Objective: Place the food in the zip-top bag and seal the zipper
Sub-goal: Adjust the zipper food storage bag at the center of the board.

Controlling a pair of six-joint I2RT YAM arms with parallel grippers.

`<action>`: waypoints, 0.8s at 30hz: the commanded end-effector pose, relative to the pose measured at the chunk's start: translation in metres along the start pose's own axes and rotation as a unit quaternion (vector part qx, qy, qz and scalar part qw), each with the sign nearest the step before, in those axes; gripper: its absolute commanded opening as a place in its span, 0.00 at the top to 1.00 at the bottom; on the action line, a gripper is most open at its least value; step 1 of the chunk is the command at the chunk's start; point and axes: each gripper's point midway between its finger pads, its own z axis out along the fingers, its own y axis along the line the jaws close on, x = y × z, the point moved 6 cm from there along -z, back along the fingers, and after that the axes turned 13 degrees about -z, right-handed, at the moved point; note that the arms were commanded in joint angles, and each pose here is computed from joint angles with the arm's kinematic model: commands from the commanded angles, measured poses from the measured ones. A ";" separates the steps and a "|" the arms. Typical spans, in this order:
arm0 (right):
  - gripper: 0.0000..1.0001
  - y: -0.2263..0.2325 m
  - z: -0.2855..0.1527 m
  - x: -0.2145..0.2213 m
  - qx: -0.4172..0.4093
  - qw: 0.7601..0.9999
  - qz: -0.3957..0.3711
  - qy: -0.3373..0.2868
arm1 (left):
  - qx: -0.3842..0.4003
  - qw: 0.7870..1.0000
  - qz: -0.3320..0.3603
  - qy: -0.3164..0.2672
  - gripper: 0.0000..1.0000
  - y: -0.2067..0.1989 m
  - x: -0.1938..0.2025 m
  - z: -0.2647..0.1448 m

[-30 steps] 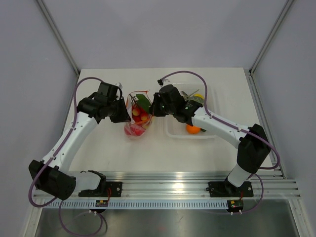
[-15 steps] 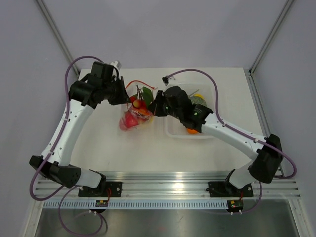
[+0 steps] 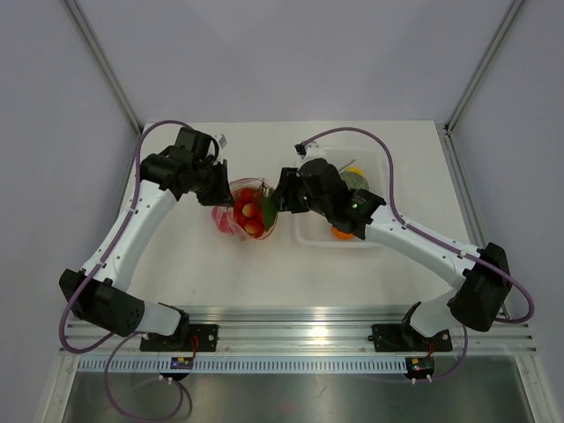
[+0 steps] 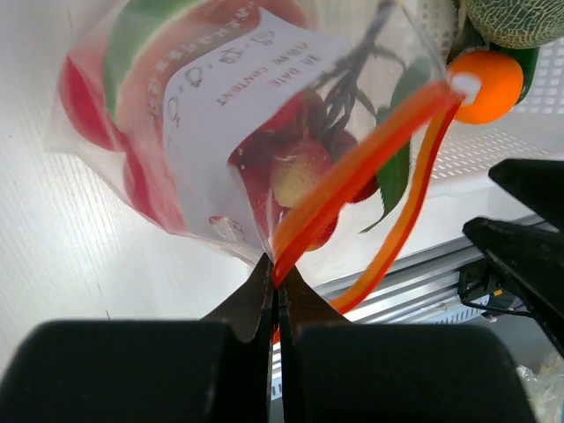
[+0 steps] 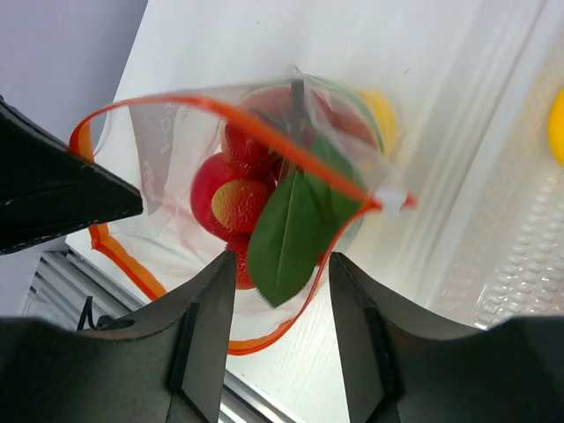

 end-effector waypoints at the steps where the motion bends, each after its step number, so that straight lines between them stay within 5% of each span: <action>1: 0.47 -0.013 -0.007 -0.023 0.014 1.000 -0.019 -0.017 | 0.051 0.998 0.026 -0.039 1.00 -0.013 -0.009 -0.013; 8: 0.48 -0.026 0.013 -0.017 0.043 0.996 -0.067 0.045 | 0.053 0.998 0.021 -0.035 1.00 -0.013 -0.008 -0.010; 17: 0.39 -0.034 0.027 -0.013 0.063 0.991 -0.105 0.049 | 0.045 0.998 0.023 -0.032 1.00 -0.012 -0.011 -0.007; 24: 0.43 -0.045 0.039 -0.021 0.111 0.981 -0.150 0.052 | 0.047 0.998 0.027 -0.028 1.00 -0.014 -0.012 -0.005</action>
